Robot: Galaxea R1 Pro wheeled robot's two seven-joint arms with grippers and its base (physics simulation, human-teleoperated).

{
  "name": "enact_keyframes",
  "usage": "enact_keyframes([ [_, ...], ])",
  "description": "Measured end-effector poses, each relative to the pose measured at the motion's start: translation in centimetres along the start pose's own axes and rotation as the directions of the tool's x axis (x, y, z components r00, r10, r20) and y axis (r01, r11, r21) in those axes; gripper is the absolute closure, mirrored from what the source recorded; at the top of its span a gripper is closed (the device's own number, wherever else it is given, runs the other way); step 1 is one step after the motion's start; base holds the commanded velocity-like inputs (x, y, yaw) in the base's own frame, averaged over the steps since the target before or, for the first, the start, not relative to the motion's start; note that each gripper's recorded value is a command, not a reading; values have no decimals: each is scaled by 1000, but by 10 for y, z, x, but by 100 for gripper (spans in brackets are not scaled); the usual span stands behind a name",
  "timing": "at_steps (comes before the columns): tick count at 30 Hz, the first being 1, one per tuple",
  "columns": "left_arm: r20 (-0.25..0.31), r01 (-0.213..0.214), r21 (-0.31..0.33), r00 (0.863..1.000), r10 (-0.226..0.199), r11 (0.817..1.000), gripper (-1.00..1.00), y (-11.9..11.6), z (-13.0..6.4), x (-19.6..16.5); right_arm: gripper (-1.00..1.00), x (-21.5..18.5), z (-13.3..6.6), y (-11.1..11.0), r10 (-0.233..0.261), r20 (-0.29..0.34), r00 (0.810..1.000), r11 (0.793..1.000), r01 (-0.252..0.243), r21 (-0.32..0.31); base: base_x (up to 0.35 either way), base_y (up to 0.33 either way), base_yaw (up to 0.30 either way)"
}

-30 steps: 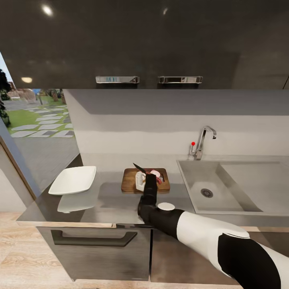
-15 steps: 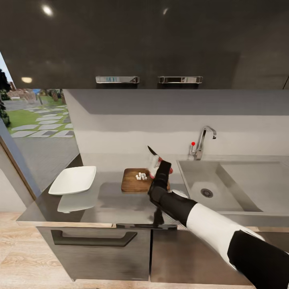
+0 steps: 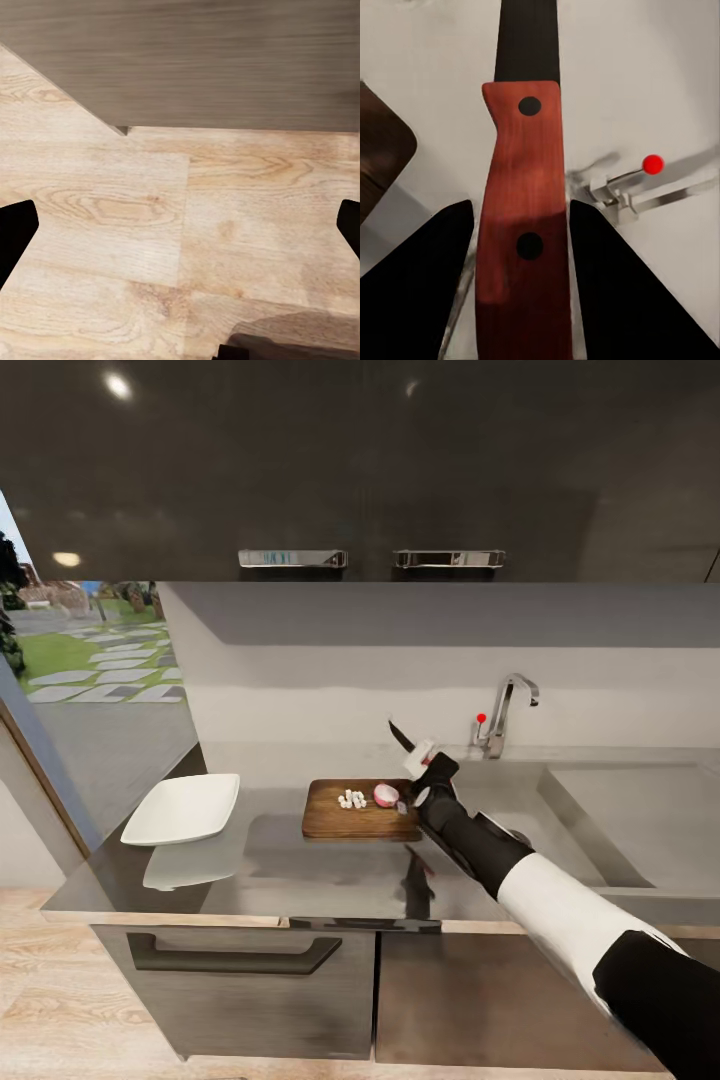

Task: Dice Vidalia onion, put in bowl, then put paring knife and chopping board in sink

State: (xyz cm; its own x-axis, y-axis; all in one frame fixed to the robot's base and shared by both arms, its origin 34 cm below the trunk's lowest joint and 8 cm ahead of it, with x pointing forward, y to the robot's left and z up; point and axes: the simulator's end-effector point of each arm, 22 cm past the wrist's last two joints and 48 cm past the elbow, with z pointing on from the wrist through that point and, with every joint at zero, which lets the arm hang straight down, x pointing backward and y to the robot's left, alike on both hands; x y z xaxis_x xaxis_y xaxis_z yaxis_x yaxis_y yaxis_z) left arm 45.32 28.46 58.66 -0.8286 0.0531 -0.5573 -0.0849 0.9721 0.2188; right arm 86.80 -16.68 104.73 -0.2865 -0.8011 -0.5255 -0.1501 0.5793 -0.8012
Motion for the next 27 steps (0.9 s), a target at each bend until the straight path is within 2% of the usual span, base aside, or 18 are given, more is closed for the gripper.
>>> enact_keyframes([
  [7, 0, -1, 1, 1000, 1, 1000, -100, 0, 0, 0, 100, 6, 4, 9, 6, 4, 1000, 1000, -6, -31, 0, 0, 0],
  [12, 0, 0, 1, 1000, 0, 1000, -100, -1, 0, 0, 100, 16, 8, 23, -4, -20, 1000, 999, 3, -52, 0, 0, 0],
  [17, 0, -1, 2, 1000, 1, 1000, -100, -1, 0, 0, 100, 20, 11, 46, -9, -19, 1000, 996, 7, -86, 0, 0, 0],
  [22, 0, 0, 2, 1000, 0, 1000, -100, -1, 0, 0, 100, 21, 8, 84, -20, -33, 999, 990, 15, -141, 0, 0, 0],
  [27, 0, 0, 2, 1000, 0, 1000, -100, -1, 0, 0, 100, 21, 6, 93, -27, -38, 999, 988, 21, -155, 0, 0, 0],
])
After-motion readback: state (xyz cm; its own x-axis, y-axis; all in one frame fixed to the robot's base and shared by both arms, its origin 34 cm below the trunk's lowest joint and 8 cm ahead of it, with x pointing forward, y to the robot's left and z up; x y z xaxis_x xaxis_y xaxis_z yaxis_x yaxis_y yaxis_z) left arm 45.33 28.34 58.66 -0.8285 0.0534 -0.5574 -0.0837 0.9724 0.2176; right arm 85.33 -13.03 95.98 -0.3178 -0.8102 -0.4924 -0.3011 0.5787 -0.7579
